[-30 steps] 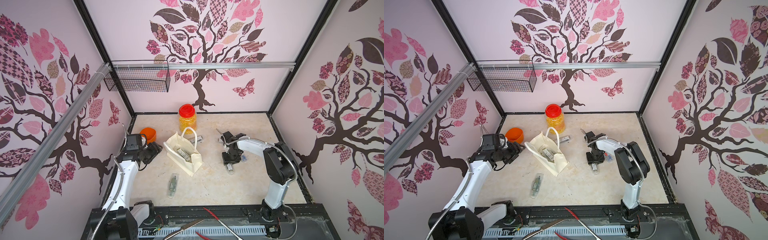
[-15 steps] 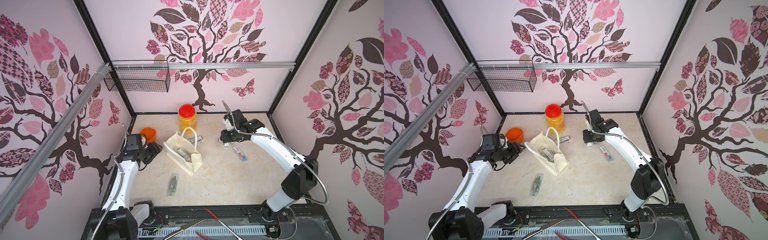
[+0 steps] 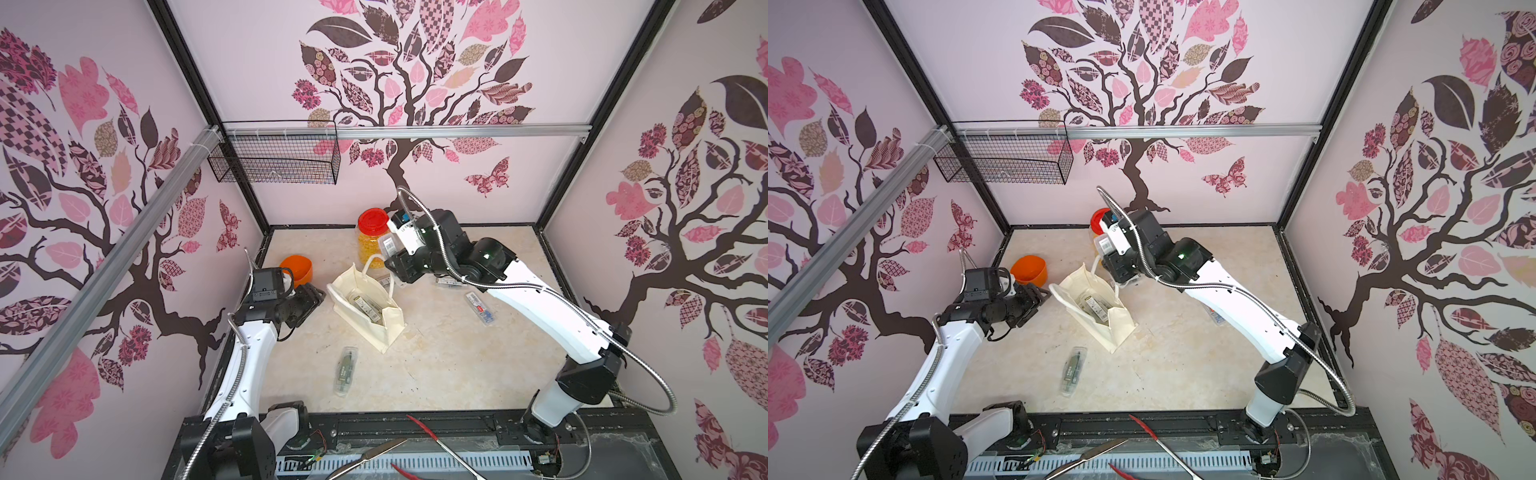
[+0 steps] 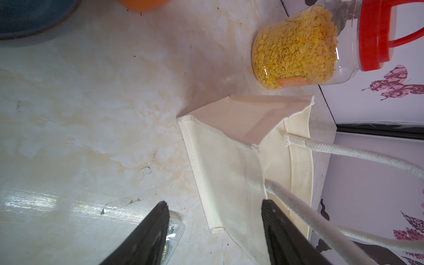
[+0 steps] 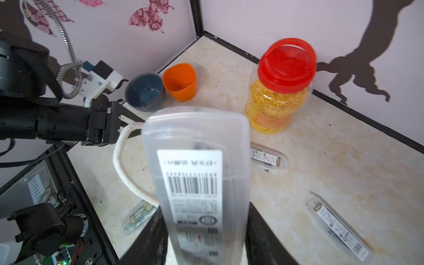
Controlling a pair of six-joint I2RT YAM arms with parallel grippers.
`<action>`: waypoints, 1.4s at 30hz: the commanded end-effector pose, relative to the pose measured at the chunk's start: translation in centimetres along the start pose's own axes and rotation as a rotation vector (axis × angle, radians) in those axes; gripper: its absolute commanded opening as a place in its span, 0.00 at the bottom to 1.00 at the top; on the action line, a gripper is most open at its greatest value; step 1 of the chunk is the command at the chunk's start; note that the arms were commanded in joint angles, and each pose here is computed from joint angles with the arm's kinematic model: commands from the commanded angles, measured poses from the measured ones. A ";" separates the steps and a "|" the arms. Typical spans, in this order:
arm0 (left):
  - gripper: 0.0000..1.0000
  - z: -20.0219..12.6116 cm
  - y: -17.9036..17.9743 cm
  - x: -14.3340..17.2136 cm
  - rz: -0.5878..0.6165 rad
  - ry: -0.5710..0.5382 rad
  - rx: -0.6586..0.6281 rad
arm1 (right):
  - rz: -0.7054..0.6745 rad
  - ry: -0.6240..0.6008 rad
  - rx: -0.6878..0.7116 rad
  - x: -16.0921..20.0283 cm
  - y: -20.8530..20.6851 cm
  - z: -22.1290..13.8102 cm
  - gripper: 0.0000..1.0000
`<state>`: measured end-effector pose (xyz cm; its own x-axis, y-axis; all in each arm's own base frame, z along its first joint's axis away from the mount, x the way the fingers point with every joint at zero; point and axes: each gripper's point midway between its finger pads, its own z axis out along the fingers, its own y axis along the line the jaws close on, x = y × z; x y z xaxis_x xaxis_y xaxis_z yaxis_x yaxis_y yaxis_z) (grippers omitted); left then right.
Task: Put the compass set into the canvas bag
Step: Place the compass set in the canvas bag.
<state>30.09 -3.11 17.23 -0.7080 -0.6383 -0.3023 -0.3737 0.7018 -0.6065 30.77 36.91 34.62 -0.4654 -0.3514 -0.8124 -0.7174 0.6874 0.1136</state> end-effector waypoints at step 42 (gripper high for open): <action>0.68 0.0 3.7 1.4 -0.023 0.019 -0.143 | -0.171 0.291 0.058 7.2 3.1 17.0 0.50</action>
<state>28.29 -1.42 15.52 -0.6965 -0.6558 -0.2912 -0.4647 0.7215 -0.5133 33.81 46.74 23.32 -0.4518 -0.5783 -0.6793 -0.7610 0.6472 -0.0450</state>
